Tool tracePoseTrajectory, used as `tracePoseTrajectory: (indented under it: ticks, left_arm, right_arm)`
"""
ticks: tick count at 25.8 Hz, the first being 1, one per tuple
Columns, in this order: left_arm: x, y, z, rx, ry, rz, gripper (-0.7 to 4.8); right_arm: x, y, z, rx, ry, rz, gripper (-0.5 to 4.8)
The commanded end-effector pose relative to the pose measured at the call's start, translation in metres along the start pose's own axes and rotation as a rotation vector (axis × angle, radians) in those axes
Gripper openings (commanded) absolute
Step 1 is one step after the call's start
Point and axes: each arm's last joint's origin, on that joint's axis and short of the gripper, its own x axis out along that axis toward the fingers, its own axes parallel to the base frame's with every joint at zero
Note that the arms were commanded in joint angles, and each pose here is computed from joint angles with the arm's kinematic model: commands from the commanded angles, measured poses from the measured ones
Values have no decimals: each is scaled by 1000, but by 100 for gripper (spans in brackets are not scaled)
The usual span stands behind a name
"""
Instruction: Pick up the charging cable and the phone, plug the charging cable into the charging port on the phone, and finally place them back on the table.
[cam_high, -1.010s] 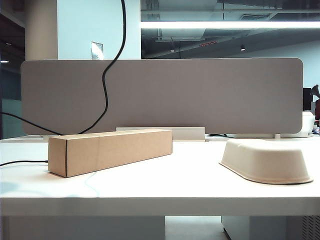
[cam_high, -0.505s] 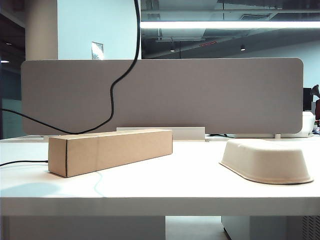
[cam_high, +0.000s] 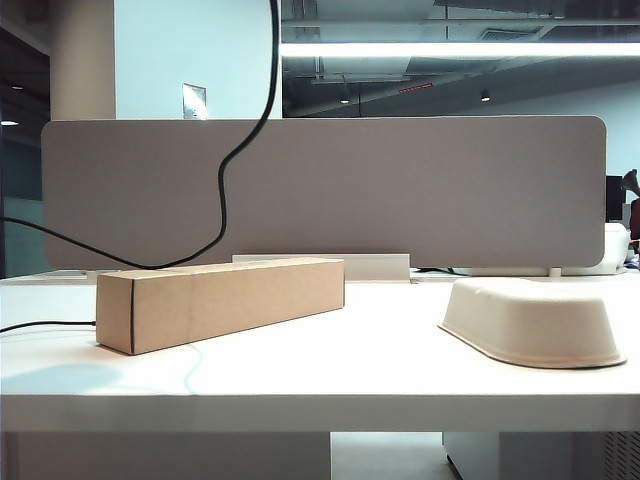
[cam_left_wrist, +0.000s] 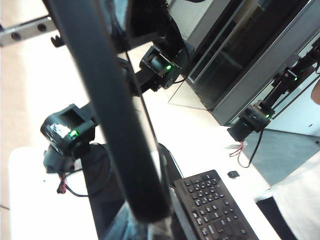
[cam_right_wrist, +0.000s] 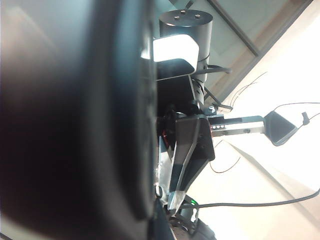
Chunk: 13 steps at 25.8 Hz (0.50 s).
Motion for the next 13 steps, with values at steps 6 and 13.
tracePoseTrajectory:
  ticks: [6, 13]
  left_arm:
    - [0, -4, -3, -40, 8, -11, -6]
    - [2, 7, -6, -72, 16, -6, -6]
  right_arm:
    - [1, 1, 4, -63, -38, -18, -8]
    - [1, 2, 4, -66, -24, 4, -8]
